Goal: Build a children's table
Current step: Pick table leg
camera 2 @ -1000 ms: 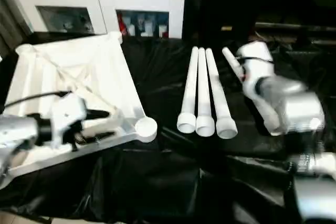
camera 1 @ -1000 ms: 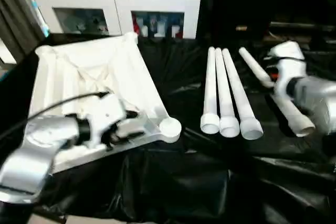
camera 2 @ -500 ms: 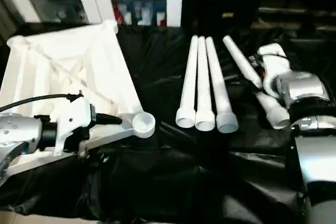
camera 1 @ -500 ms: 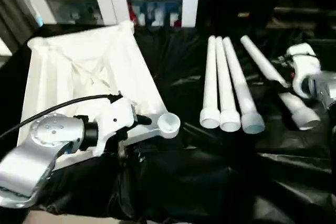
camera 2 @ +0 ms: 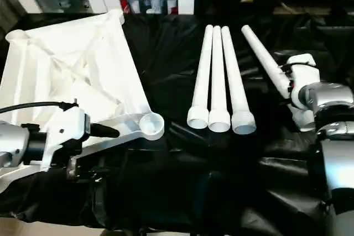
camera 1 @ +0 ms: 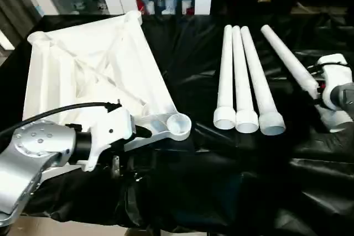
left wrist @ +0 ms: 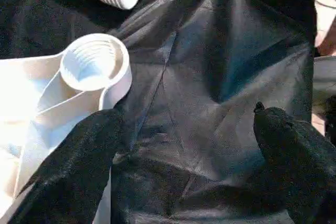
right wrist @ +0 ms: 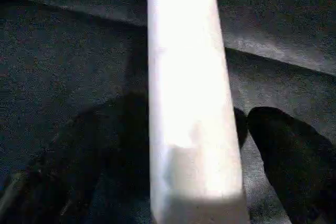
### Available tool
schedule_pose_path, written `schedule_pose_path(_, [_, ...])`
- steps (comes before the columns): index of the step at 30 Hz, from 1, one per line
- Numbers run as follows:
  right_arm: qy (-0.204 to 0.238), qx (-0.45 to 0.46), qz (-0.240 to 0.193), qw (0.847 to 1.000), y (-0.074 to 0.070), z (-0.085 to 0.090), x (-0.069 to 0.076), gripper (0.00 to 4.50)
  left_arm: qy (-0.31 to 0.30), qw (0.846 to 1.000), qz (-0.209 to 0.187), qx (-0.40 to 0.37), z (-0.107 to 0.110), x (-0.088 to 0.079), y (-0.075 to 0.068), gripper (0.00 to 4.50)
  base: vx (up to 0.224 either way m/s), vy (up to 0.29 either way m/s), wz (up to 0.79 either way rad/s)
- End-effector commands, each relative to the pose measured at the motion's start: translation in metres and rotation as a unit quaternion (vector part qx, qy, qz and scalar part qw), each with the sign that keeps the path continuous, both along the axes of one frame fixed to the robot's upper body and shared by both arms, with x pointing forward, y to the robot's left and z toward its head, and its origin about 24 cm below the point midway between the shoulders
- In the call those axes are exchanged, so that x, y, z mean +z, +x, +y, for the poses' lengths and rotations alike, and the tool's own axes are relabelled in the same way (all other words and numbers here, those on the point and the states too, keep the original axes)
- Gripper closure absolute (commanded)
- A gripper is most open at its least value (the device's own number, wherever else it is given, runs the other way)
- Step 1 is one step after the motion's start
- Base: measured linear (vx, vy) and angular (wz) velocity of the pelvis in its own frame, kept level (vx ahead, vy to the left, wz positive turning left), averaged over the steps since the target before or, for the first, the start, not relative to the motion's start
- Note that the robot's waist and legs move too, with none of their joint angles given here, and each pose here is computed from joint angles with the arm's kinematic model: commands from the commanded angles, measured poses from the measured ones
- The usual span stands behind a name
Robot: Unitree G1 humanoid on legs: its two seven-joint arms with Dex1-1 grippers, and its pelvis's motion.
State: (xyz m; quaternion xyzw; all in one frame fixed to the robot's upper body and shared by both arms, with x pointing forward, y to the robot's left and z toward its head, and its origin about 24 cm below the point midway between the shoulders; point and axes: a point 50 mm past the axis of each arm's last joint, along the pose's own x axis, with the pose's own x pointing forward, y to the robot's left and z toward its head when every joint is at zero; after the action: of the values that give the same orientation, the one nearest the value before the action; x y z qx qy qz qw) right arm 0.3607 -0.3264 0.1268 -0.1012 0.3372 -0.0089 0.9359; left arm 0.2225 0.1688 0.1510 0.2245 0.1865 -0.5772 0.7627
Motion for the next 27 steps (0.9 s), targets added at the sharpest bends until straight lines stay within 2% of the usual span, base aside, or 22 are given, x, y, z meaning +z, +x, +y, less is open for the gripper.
schedule_pose_path(1, [0.018, -0.008, 0.041, 0.999, -0.009, -0.005, -0.008, 0.30, 0.002, 1.000, -0.010, -0.003, 0.001, 0.009, -0.001, 0.00, 0.000, 0.000, 0.00])
schedule_pose_path(7, [0.021, 0.000, 0.061, 0.998, -0.011, -0.009, -0.002, 0.80, 0.005, 1.000, -0.007, -0.005, 0.001, 0.009, -0.001, 0.00, 0.000, 0.000, 0.00])
schedule_pose_path(9, [0.016, -0.001, 0.068, 0.998, -0.013, -0.011, -0.001, 1.11, 0.005, 1.000, -0.010, -0.005, 0.000, 0.009, -0.001, 0.00, 0.000, 0.000, 0.00])
schedule_pose_path(11, [0.015, -0.003, 0.068, 0.998, -0.013, -0.012, -0.001, 1.11, 0.005, 1.000, -0.012, -0.004, 0.000, 0.009, 0.000, 0.00, 0.000, 0.000, 0.00])
schedule_pose_path(12, [0.014, -0.005, 0.068, 0.998, -0.014, -0.013, 0.000, 1.34, 0.005, 1.000, -0.013, -0.002, -0.001, 0.009, 0.001, 0.00, 0.000, 0.000, 0.00])
schedule_pose_path(20, [0.022, -0.031, 0.055, 0.998, -0.017, -0.020, 0.001, 2.01, -0.004, 0.999, -0.044, 0.004, -0.005, 0.010, 0.004, 0.00, 0.000, 0.000, 0.00])
schedule_pose_path(24, [0.039, -0.041, 0.046, 0.997, -0.018, -0.022, 0.000, 2.47, -0.003, 0.998, -0.065, 0.015, -0.006, 0.009, 0.007, 0.00, 0.000, 0.000, 0.00])
schedule_pose_path(27, [0.052, -0.047, 0.038, 0.997, -0.019, -0.023, 0.001, 2.58, -0.006, 0.997, -0.074, 0.023, -0.006, 0.008, 0.009, 0.00, 0.000, 0.000, 0.00])
